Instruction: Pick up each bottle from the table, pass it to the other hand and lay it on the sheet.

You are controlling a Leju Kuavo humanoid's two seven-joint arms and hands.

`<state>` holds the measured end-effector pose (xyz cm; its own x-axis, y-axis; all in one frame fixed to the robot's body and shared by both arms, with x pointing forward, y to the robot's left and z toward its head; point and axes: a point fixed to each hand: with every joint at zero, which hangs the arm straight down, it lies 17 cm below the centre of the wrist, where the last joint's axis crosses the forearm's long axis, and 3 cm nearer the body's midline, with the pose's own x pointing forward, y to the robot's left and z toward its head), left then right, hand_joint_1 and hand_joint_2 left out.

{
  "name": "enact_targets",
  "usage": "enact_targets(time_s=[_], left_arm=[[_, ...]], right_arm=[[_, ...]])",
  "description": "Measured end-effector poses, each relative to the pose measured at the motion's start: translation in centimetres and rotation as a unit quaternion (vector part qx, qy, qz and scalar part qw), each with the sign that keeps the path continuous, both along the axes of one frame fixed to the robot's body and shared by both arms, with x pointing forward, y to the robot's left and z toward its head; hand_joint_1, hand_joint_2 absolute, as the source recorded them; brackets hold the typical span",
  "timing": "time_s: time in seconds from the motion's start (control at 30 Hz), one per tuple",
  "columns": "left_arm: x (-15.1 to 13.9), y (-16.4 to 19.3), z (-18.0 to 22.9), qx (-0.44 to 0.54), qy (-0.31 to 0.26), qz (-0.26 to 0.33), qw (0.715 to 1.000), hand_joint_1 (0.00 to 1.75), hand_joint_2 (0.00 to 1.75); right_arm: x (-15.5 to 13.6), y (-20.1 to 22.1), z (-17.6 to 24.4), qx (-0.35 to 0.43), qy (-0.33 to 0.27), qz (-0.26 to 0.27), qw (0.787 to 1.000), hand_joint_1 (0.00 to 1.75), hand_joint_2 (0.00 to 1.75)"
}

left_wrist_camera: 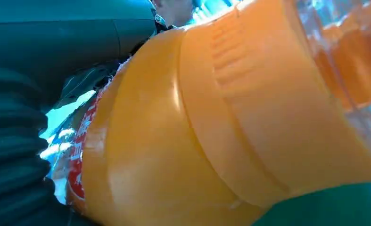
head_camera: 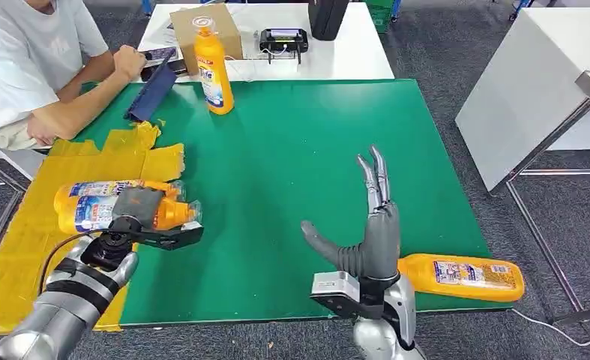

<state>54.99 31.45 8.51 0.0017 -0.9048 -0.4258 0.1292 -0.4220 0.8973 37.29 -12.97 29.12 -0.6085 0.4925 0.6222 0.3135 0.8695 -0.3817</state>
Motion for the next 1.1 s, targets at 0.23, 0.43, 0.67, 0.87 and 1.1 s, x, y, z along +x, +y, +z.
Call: enact_targets(time_s=[0.23, 0.43, 0.67, 0.87, 1.1], left_arm=[[1.1, 0.5, -0.6, -0.026, 0.005, 0.006, 1.0, 1.75, 1.75], [1.5, -0.9, -0.9, -0.068, 0.0, -0.005, 0.998, 0.0, 1.75], [1.7, -3.1, -0.3, -0.119, -0.031, -0.019, 0.992, 0.0, 1.75], [1.9, -3.4, 1.4, -0.117, -0.08, -0.006, 0.99, 0.0, 1.75], [1.4, -3.9, 2.5, -0.126, -0.118, -0.019, 0.985, 0.0, 1.75]], right_arm=[[0.3, 0.1, 0.0, -0.002, 0.0, 0.001, 1.0, 0.0, 1.75], [0.5, 0.2, -0.3, -0.003, 0.004, 0.002, 1.0, 0.0, 1.75], [0.5, 0.3, -0.5, -0.002, 0.005, 0.004, 1.0, 0.0, 1.75], [0.7, 0.5, -0.8, -0.009, 0.011, 0.003, 1.0, 0.0, 1.75], [0.8, 1.0, -1.2, -0.026, 0.02, 0.003, 0.999, 0.0, 1.75]])
